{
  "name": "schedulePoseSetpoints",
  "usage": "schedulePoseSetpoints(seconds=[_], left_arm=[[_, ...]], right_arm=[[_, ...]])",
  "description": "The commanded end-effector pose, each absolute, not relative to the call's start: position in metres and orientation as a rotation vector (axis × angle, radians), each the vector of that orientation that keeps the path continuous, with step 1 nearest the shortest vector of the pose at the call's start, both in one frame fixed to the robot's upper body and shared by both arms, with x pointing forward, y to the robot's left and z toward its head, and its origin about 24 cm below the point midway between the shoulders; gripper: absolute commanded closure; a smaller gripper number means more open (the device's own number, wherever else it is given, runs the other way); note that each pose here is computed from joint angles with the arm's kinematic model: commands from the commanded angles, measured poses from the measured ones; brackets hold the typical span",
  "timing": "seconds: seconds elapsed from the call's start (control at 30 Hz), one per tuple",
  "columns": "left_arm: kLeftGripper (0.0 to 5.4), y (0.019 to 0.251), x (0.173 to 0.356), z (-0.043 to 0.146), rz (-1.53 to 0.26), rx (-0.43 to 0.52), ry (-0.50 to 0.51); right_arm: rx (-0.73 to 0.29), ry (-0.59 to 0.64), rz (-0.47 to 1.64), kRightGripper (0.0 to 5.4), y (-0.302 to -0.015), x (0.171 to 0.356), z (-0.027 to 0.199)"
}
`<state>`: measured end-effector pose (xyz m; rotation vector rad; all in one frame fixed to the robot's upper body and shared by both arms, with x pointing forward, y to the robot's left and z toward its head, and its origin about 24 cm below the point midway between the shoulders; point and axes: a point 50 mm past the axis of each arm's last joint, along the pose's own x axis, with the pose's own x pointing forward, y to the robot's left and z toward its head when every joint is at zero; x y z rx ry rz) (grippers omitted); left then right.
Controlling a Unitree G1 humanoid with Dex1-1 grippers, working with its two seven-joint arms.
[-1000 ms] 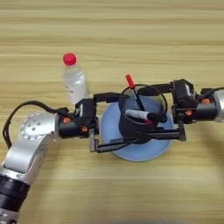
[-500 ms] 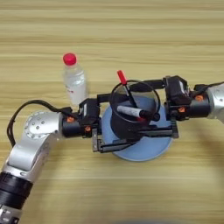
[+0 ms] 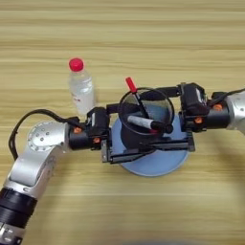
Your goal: Move the objects on the table
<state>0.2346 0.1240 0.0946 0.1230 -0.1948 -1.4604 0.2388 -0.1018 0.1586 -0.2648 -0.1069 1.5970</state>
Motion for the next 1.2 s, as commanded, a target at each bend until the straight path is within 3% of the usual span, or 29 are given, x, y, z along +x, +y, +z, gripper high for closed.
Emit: schedulePoseSetpoints(seconds=[0.03,0.63,0.77,1.2], left_arm=[[0.76,0.1215,0.2339,0.097,-1.483,0.129,-0.218],[0.76,0.1206,0.2338,0.0986,-1.477,0.111,-0.244],[0.76,0.1202,0.234,0.0988,-1.475,0.108,-0.248],[0.76,0.1192,0.2352,0.099,-1.464,0.107,-0.258]], right_arm=[[-0.273,-0.142,1.609,0.73,-0.0995,0.2379,0.1662],[-0.266,-0.138,1.615,0.73,-0.0999,0.2367,0.1651],[-0.265,-0.137,1.616,0.06,-0.0999,0.2366,0.1648],[-0.264,-0.135,1.623,0.0,-0.1001,0.2358,0.1647]])
